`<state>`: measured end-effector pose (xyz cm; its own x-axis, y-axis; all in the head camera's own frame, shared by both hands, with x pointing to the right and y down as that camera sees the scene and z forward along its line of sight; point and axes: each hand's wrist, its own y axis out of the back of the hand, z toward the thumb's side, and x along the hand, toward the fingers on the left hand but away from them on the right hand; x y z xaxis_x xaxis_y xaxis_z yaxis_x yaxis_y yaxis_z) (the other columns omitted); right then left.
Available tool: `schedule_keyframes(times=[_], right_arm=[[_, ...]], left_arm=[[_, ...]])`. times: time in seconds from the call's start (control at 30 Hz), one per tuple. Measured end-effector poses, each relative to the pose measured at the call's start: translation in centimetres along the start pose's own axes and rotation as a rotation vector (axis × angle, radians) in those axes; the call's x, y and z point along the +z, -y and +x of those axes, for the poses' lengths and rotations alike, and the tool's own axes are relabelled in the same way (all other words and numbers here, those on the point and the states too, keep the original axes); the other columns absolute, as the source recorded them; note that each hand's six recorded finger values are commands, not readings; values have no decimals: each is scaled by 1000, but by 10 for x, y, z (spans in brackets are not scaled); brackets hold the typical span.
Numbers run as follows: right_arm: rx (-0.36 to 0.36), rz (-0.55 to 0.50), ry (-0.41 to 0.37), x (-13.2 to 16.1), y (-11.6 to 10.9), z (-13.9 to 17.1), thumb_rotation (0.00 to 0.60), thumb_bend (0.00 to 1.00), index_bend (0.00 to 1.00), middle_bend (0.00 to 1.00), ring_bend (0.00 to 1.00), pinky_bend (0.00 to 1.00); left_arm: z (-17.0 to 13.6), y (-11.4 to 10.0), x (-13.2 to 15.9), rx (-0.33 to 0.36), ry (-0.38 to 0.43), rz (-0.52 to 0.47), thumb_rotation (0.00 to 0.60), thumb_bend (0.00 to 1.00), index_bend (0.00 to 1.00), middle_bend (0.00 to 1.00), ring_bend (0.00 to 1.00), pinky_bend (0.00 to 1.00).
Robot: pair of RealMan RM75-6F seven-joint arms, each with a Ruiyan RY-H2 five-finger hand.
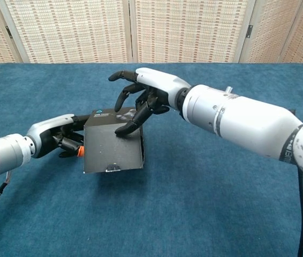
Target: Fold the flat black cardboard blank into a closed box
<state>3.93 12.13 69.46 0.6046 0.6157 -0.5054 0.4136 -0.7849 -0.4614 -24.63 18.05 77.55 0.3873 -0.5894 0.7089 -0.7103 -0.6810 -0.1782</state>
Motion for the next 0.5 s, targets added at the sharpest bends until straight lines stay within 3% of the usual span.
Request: schedule_keyframes(times=[0.1, 0.5], right_arm=[[-14, 49, -5, -2, 3, 0, 600, 0, 105, 355, 701, 1000], [-60, 200, -51, -5, 13, 3, 600, 0, 129, 365, 706, 1000]], left_arm=[[-2, -1, -1, 9, 0, 53, 600, 211, 7, 106, 647, 924], [-17, -7, 2, 50, 36, 325, 600, 210, 0, 0, 602, 912]])
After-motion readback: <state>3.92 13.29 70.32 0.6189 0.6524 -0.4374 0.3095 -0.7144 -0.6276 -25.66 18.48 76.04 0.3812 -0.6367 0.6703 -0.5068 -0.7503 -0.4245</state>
